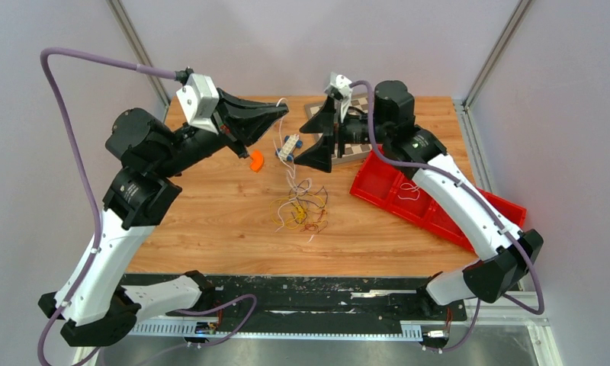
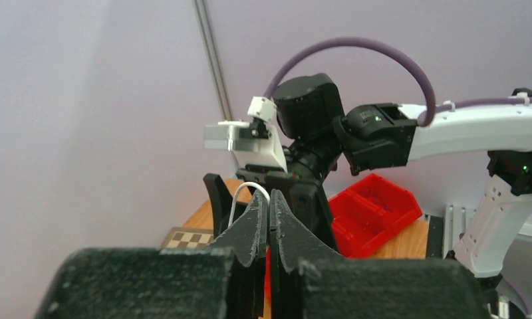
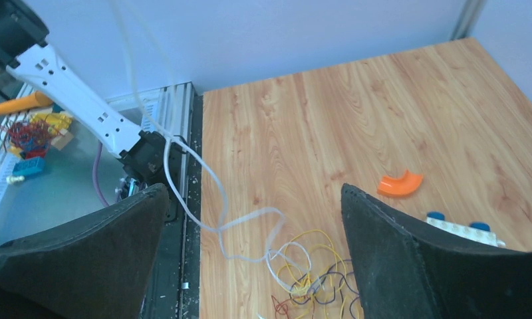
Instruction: Untangle the cables
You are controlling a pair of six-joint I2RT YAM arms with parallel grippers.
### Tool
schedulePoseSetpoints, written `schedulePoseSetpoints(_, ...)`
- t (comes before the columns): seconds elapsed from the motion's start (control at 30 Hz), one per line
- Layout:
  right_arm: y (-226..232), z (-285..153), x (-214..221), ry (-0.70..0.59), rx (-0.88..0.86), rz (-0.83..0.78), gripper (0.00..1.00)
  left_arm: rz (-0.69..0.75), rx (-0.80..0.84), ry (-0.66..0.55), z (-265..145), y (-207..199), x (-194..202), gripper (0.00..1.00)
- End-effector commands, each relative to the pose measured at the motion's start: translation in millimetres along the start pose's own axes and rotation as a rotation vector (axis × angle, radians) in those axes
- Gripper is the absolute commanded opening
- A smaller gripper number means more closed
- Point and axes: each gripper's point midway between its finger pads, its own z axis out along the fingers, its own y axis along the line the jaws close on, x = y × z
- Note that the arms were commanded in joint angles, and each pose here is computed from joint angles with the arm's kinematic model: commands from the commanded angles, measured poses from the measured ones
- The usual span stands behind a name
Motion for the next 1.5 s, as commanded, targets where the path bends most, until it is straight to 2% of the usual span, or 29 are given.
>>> schedulePoseSetpoints(0.0, 1, 17, -13, -0.081, -0.004, -0.152, 1.0, -0.134, -0.05, -0.075, 4, 16, -32, 0.0)
schedulePoseSetpoints(0.07, 1, 25, -10, -0.091, -0.017, -0.147, 0.99, -0.177, -0.055, -0.086, 6, 21, -35, 0.0)
schedulePoseSetpoints(0.13, 1, 33, -6, -0.09, -0.031, -0.137, 0.94, -0.186, -0.066, -0.097, 7, 26, -36, 0.0)
schedulePoseSetpoints(0.3, -4, 43, 13, -0.078, -0.049, -0.1, 0.53, -0.194, -0.128, -0.127, 2, 42, -44, 0.0)
schedulePoseSetpoints(0.37, -2, 47, 17, -0.095, -0.064, -0.071, 0.44, -0.22, -0.17, -0.136, -1, 54, -45, 0.0)
schedulePoseSetpoints(0.4, -1, 51, 19, -0.105, -0.07, -0.048, 0.43, -0.229, -0.199, -0.145, -5, 63, -46, 0.0)
schedulePoseSetpoints(0.43, -2, 58, 22, -0.114, -0.077, -0.029, 0.48, -0.285, -0.205, -0.146, -5, 67, -43, 0.0)
schedulePoseSetpoints(0.5, -2, 73, 24, -0.126, -0.092, -0.012, 0.66, -0.352, -0.221, -0.157, -7, 78, -39, 0.0)
schedulePoseSetpoints(0.53, -6, 79, 24, -0.132, -0.092, -0.004, 0.72, -0.374, -0.229, -0.175, -8, 84, -41, 0.0)
schedulePoseSetpoints(0.63, -23, 93, 19, -0.156, -0.051, 0.002, 0.75, -0.403, -0.238, -0.17, -9, 90, -33, 0.0)
schedulePoseSetpoints(0.77, -43, 104, 8, -0.211, 0.008, -0.038, 0.76, -0.375, -0.226, -0.207, -10, 89, -44, 0.0)
schedulePoseSetpoints(0.83, -48, 109, 4, -0.229, 0.014, -0.049, 0.68, -0.366, -0.229, -0.208, -11, 89, -46, 0.0)
schedulePoseSetpoints(0.9, -50, 116, 7, -0.23, 0.009, -0.043, 0.55, -0.358, -0.234, -0.211, -12, 91, -48, 0.0)
schedulePoseSetpoints(0.97, -50, 119, 12, -0.23, 0.007, -0.037, 0.34, -0.347, -0.251, -0.215, -14, 96, -50, 0.0)
schedulePoseSetpoints(1.03, -49, 117, 17, -0.222, 0.007, -0.026, 0.08, -0.33, -0.284, -0.218, -16, 104, -52, 0.0)
schedulePoseSetpoints(1.07, -48, 115, 18, -0.219, 0.011, -0.022, 0.01, -0.311, -0.302, -0.22, -17, 109, -56, 0.0)
schedulePoseSetpoints(1.2, -42, 94, 9, -0.203, 0.025, -0.024, 0.0, -0.259, -0.501, -0.165, -42, 152, -41, 0.0)
schedulePoseSetpoints(1.3, -50, 59, -13, -0.224, 0.079, -0.01, 0.0, -0.18, -0.715, -0.062, -87, 187, -7, 0.0)
schedulePoseSetpoints(1.37, -55, 34, -39, -0.262, 0.12, 0.002, 0.0, -0.198, -0.874, 0.043, -127, 213, 49, 0.0)
schedulePoseSetpoints(1.4, -58, 23, -53, -0.283, 0.14, 0.009, 0.0, -0.205, -0.918, 0.071, -143, 218, 61, 0.0)
schedulePoseSetpoints(1.43, -59, 14, -66, -0.305, 0.155, 0.019, 0.0, -0.24, -0.928, 0.117, -153, 215, 88, 0.0)
schedulePoseSetpoints(1.47, -59, 5, -80, -0.328, 0.165, 0.021, 0.0, -0.268, -0.866, 0.147, -150, 206, 101, 0.0)
